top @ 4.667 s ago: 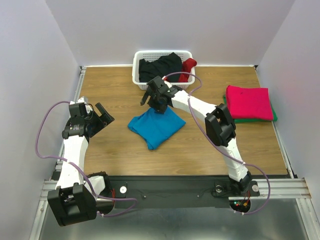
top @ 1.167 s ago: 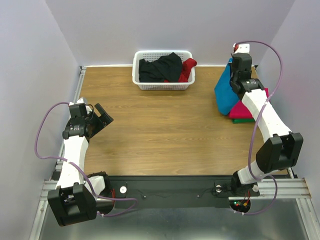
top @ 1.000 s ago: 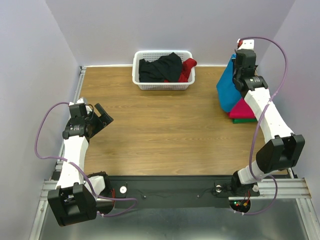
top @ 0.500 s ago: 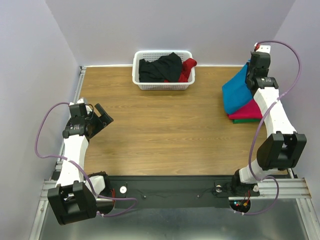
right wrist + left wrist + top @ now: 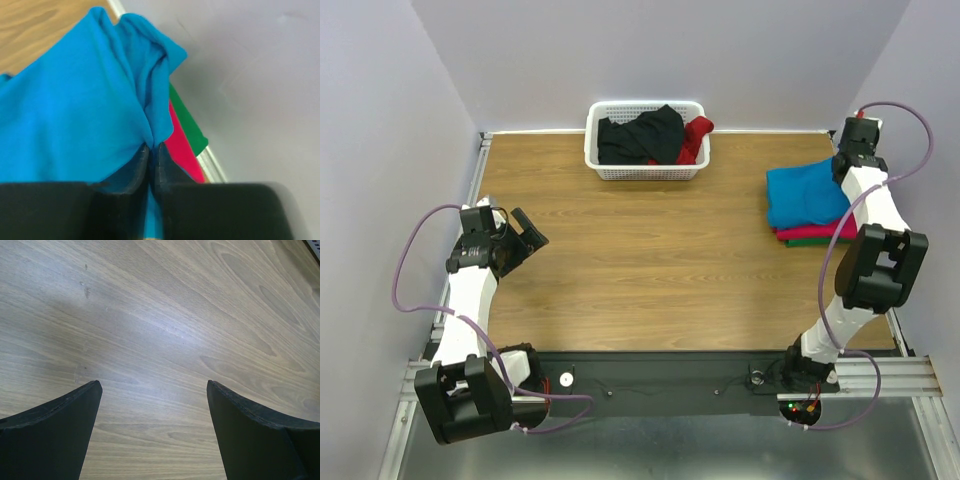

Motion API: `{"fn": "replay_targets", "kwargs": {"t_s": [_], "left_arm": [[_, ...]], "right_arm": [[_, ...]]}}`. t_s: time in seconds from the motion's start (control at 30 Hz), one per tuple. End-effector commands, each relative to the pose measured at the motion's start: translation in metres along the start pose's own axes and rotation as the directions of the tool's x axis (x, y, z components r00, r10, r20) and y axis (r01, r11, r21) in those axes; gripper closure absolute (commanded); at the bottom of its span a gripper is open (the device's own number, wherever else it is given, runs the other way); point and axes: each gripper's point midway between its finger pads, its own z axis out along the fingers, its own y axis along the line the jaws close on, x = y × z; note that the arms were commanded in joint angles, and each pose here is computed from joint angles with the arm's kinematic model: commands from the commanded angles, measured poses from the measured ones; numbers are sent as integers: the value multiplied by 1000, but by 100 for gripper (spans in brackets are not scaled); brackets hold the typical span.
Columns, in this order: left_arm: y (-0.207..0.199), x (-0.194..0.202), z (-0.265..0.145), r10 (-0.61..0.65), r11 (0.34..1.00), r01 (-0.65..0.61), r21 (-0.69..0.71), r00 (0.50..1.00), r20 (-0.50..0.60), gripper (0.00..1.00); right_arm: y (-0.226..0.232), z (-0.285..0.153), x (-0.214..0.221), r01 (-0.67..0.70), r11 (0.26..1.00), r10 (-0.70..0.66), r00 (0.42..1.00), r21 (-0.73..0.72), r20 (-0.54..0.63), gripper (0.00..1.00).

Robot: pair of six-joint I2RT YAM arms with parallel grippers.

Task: Fold and stack the t-shirts
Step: Neatly place the folded tshirt to the corner

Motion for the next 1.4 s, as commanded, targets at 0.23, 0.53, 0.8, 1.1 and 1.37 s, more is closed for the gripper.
{"fn": "replay_targets", "kwargs": {"t_s": [0.23,0.53,0.8,1.1,1.37], "left_arm": [[3,-6,-1,5,1000,-5,-7,1000,27,2],[6,-3,3,-3,1000,3,-20,1000,12,2],[3,-2,4,4,1000,-4,-3,1000,0,2],[2,-6,0,4,1000,-4,0,1000,29,1],[0,-7,-2,12,1000,-12,11,999,33,2]], "right_arm": [[-10,-11,-50,-195,978,203,973,-79,112,0],[48,-114,-29,-306,837,364,931,-454,44,0],[89,-173,110,-336,788,316,940,-517,-129,0],[87,-181,152,-446,738,395,894,-507,-212,0],[63,-187,157,-465,736,479,871,-492,-108,0]]}}
